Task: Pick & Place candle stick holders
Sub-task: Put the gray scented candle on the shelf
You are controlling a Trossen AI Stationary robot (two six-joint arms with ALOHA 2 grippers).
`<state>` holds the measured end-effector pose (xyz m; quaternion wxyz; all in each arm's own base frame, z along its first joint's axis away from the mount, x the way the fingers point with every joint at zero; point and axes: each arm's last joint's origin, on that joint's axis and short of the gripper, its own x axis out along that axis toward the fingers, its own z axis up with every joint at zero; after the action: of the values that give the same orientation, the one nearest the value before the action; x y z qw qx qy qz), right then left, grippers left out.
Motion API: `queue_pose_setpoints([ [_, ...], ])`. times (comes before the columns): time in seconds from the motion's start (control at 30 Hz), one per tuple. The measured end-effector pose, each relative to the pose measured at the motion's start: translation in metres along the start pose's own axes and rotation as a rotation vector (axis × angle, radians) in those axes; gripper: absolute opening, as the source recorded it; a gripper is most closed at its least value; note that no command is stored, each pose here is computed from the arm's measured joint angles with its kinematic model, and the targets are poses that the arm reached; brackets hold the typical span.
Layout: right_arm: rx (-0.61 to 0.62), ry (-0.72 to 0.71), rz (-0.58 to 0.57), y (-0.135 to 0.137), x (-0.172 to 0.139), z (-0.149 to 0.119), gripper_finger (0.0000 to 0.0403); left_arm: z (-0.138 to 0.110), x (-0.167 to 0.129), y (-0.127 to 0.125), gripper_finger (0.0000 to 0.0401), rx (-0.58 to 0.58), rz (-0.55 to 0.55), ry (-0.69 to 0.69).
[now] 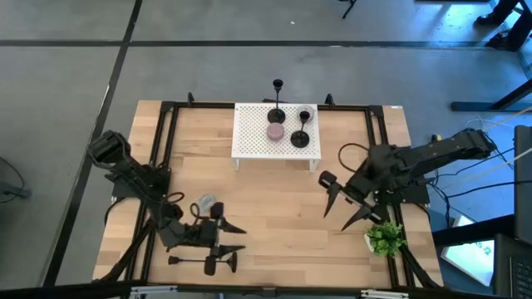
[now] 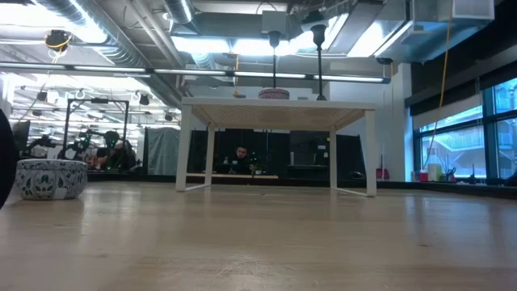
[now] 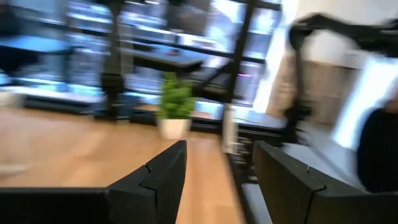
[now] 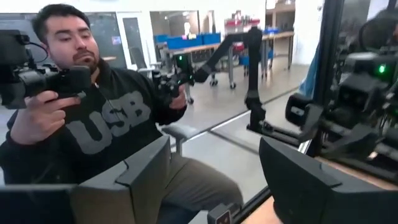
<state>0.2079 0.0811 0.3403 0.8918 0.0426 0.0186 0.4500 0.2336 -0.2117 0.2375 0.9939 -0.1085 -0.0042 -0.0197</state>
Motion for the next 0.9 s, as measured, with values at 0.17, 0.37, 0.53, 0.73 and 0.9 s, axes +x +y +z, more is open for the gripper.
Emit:
queue_pose_setpoints([
  [0.17, 0.036, 0.061, 0.009, -0.004, 0.012, 0.001, 0.025, -0.004, -0.019, -0.007, 0.0182, 0.01, 0.194, 0.007],
  [0.37, 0.042, 0.076, 0.004, -0.004, 0.016, 0.0, 0.025, -0.008, -0.035, -0.006, 0.0182, -0.05, 0.248, 0.078],
  [0.53, 0.042, 0.075, 0.004, -0.004, 0.016, 0.0, 0.025, -0.021, -0.042, 0.004, 0.0182, -0.068, 0.303, 0.168],
  [0.73, 0.045, 0.08, 0.004, -0.004, 0.016, 0.0, 0.025, -0.043, -0.056, 0.023, 0.0182, -0.122, 0.407, 0.341],
  [0.9, 0.055, 0.094, 0.0, -0.004, 0.016, -0.001, 0.025, -0.051, -0.071, 0.03, 0.0182, -0.192, 0.474, 0.422],
])
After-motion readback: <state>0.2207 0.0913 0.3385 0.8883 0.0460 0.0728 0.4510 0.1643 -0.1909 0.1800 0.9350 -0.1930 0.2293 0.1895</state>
